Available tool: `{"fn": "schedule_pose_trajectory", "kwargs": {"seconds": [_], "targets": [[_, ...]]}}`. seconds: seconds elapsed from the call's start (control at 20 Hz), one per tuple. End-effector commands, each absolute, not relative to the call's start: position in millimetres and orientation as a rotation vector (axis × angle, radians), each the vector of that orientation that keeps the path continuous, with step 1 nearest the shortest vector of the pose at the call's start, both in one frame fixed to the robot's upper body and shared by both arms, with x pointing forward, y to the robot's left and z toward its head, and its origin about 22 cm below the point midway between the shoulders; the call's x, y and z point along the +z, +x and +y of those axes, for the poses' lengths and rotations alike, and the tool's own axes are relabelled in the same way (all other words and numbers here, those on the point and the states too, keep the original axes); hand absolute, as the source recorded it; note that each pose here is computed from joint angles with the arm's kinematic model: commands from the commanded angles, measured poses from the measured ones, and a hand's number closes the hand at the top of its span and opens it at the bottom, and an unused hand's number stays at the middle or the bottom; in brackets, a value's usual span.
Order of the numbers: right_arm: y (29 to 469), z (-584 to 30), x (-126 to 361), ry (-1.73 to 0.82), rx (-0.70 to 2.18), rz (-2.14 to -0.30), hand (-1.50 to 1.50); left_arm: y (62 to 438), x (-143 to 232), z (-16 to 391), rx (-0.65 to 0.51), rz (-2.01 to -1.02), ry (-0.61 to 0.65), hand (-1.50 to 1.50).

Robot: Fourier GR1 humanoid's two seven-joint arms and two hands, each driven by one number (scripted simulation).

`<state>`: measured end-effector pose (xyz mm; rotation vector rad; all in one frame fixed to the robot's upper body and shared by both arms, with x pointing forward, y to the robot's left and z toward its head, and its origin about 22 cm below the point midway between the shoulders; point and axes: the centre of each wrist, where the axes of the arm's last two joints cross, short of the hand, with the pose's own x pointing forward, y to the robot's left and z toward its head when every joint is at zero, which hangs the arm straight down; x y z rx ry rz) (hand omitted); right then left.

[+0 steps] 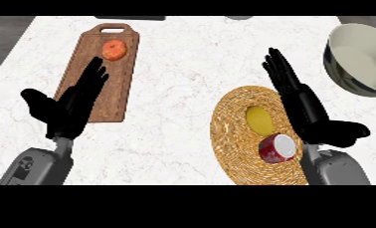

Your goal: Pick the can from the placemat and place it in the bowl

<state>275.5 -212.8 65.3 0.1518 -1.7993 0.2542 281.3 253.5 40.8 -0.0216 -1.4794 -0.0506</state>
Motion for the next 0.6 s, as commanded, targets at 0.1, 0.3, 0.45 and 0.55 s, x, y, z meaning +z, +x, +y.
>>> {"fn": "schedule_pose_trajectory", "kwargs": {"seconds": [0.1, 0.3, 0.45, 0.55], "targets": [[248.8, -197.6, 62.5, 0.071, 0.450, -1.637, 1.50, 286.4, 39.2, 233.3, -0.042, -1.588, 0.041, 0.00], [254.4, -261.5, 71.5, -0.501, 0.883, -1.552, 1.50, 274.1, 31.1, 242.2, -0.086, -1.561, 0.070, 0.00], [214.3, -224.1, 40.2, -0.475, 0.179, -1.756, -1.50, 267.9, 20.8, 241.6, -0.060, -1.567, 0.110, 0.00], [187.1, -206.8, 32.5, -0.396, 0.041, -1.827, -1.50, 268.3, 28.1, 236.3, -0.069, -1.582, 0.098, 0.00]]}}
